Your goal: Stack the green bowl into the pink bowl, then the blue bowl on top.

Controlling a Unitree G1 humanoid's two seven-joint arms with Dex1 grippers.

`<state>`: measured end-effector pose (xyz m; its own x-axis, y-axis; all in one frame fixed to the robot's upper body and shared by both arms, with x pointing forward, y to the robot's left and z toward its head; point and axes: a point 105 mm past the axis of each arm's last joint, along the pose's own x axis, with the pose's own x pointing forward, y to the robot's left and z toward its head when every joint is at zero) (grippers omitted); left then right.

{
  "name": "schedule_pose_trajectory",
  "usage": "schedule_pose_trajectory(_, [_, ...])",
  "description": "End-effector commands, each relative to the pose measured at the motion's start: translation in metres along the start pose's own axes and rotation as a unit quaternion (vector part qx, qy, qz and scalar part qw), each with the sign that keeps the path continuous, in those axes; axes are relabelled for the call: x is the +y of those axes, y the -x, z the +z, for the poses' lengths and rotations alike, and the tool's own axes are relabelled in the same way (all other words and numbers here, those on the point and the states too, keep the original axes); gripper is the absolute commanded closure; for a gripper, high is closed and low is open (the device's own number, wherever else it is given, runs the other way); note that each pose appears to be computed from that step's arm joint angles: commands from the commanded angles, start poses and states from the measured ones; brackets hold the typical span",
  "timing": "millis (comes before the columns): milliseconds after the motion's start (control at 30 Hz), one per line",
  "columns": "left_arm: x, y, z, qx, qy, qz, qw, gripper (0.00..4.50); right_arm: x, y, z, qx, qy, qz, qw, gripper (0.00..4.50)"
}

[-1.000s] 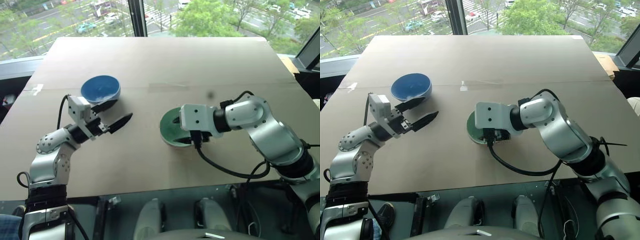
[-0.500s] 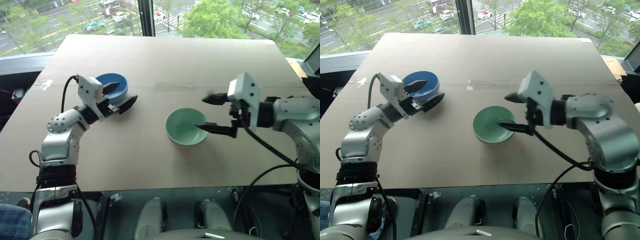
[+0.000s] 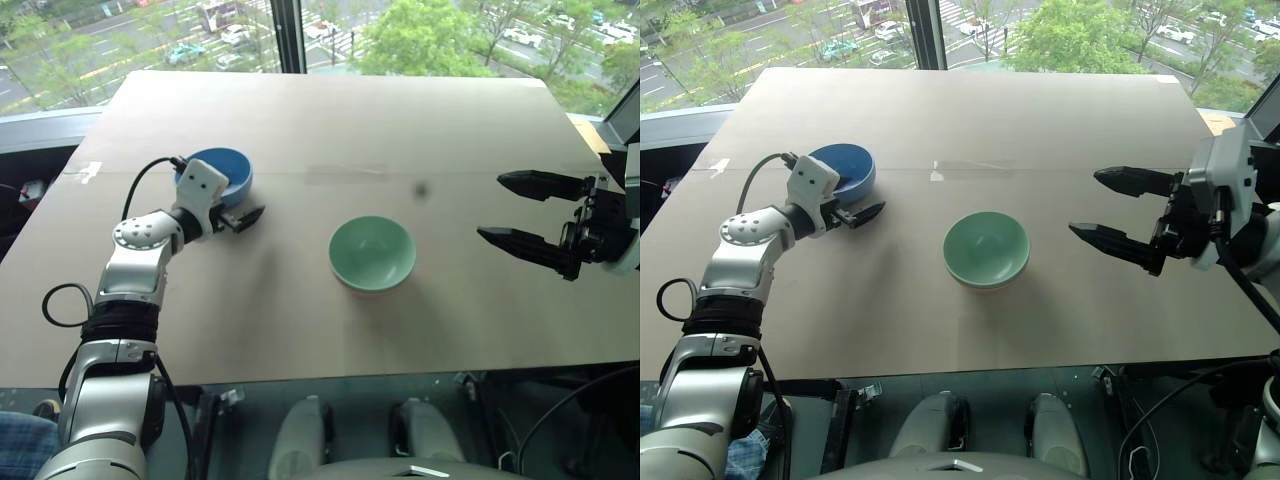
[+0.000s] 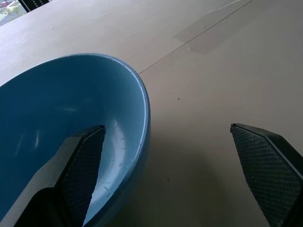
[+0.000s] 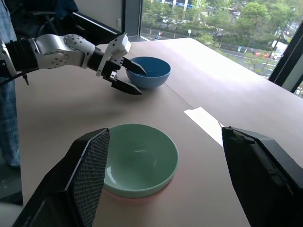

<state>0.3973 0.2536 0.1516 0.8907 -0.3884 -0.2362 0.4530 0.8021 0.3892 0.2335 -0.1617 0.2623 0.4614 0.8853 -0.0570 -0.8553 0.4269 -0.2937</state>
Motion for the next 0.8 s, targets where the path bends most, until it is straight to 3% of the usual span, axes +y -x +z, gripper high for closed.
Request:
schedule_pose_trajectory(33, [0.014,0.001,0.013,-0.004,-0.036,0.016,0.999,0.00,0.005,0.004,0.009,-0.004,0.030,-0.001,1.000,0.56])
schedule_pose_trajectory(333, [0.024,-0.006,0.008,0.044,-0.085,0.008,0.995,0.00,0.002,0.003,0.005,0.005,0.032,-0.009,0.999,0.56])
schedule_pose_trajectory(533, [0.029,-0.009,0.003,0.077,-0.105,-0.002,0.991,1.75,0.004,0.001,0.002,0.010,0.032,-0.010,0.999,0.42])
schedule_pose_trajectory(767, [0.025,-0.014,0.005,0.083,-0.118,-0.024,0.989,4.39,0.005,0.003,0.002,0.008,0.030,-0.012,0.999,0.42])
schedule_pose_trajectory(800, [0.024,-0.016,0.007,0.081,-0.123,-0.031,0.989,4.45,0.005,0.003,0.002,0.008,0.029,-0.013,0.999,0.42])
